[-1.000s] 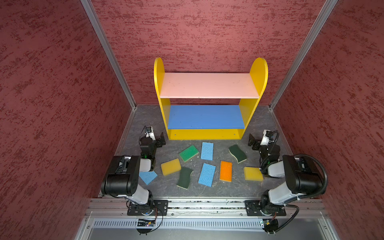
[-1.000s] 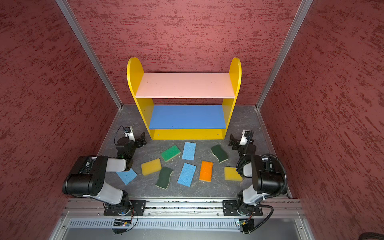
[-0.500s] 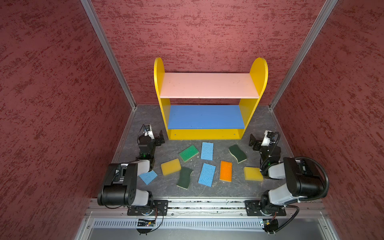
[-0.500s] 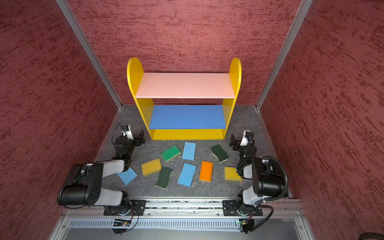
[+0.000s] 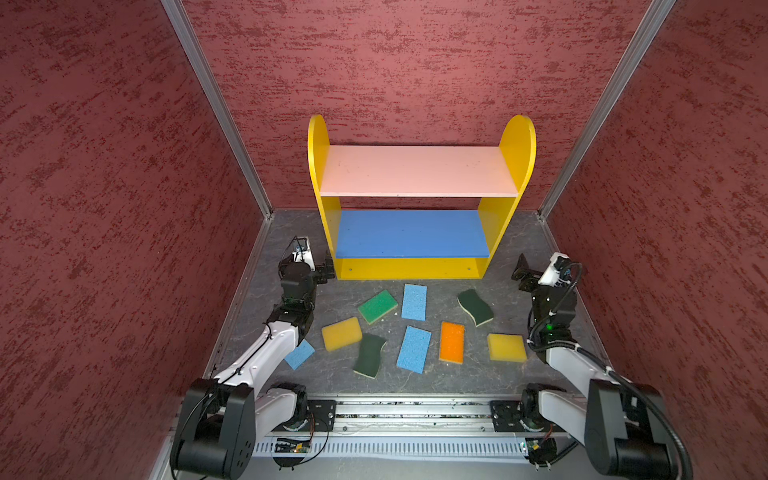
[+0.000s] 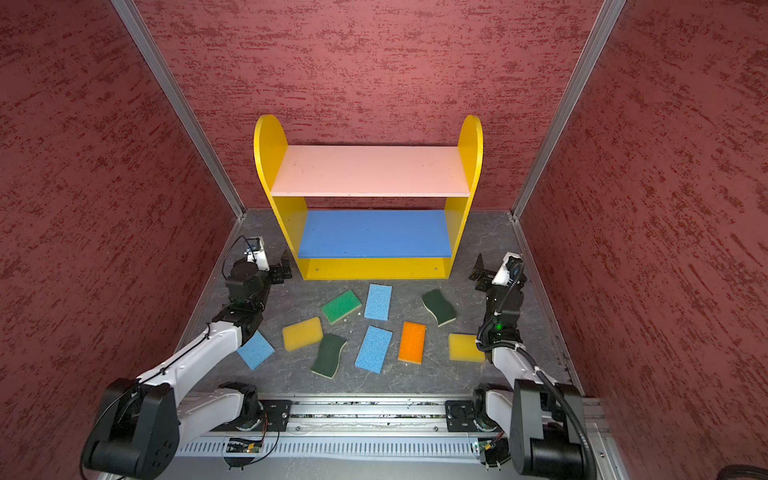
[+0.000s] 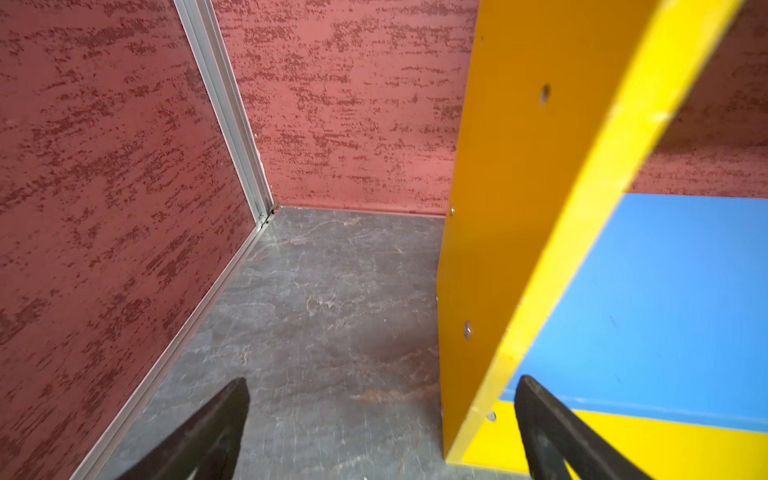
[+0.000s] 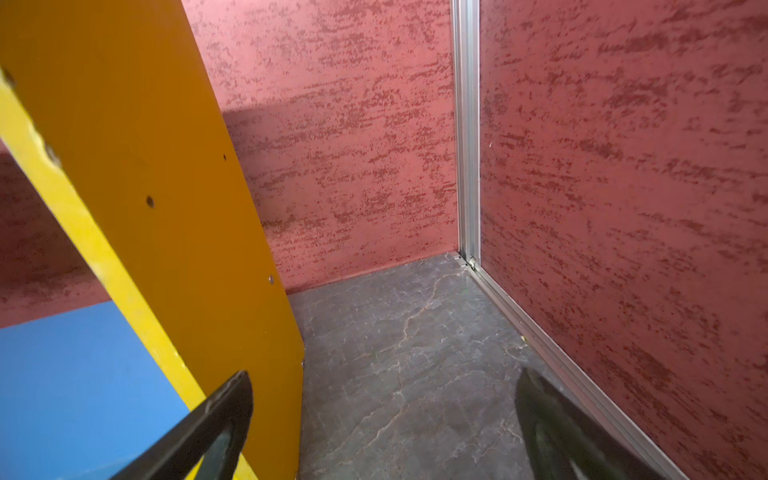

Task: Place and organize the cleaning sponges onto the shelf
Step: 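Move the right gripper over the dark green sponge while the left nears the yellow sponge, then lower the right gripper and grasp the wavy dark green sponge, then lift the dark green sponge with the right gripper up to the pink shelf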

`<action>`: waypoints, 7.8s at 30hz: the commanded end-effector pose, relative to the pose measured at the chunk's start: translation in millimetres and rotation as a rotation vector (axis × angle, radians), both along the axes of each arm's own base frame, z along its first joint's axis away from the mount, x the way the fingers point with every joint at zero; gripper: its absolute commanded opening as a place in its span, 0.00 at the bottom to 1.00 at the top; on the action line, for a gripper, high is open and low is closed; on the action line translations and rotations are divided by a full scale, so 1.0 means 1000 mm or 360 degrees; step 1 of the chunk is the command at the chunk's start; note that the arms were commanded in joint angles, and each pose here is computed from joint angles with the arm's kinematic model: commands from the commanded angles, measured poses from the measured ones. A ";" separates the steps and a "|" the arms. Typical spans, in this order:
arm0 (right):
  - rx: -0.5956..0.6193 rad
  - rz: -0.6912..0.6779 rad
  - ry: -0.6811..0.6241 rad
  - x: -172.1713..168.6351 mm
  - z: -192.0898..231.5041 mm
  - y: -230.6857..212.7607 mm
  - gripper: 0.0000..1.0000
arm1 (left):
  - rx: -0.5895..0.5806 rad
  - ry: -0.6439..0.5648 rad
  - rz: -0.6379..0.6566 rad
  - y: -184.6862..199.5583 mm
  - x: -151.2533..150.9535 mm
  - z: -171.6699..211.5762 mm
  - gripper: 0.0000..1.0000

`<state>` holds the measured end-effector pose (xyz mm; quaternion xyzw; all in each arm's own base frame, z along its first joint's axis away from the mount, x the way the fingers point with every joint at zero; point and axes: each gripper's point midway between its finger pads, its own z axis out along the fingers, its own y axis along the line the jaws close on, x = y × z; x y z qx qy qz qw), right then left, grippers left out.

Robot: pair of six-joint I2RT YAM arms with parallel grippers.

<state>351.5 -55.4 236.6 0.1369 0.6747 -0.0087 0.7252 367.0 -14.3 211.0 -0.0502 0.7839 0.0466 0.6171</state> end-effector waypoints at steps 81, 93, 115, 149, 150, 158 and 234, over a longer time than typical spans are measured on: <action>-0.0120 0.0439 0.1973 -0.035 -0.195 0.155 0.99 | -0.0216 0.0765 -0.0078 -0.074 -0.098 -0.082 0.99; 0.0046 0.0527 0.2014 -0.039 -0.210 0.171 0.98 | -0.0228 0.0787 -0.0058 -0.075 -0.096 -0.079 0.99; 0.0204 0.0521 0.2012 -0.054 -0.192 0.188 0.92 | -0.0254 0.0809 -0.0033 -0.070 -0.104 -0.086 0.99; 0.0009 0.0464 0.2041 -0.052 -0.217 0.177 0.95 | -0.0272 0.0870 -0.0008 -0.076 -0.100 -0.088 0.99; 0.0007 0.0467 0.2041 -0.052 -0.218 0.177 0.95 | -0.0275 0.0871 -0.0009 -0.076 -0.100 -0.088 0.99; 0.0009 0.0480 0.2069 -0.052 -0.228 0.180 0.90 | -0.0281 0.0876 -0.0003 -0.076 -0.101 -0.088 0.99; -0.0376 0.0627 0.0362 0.035 0.239 0.227 0.59 | -0.0248 0.0505 -0.0108 -0.074 -0.086 0.042 1.00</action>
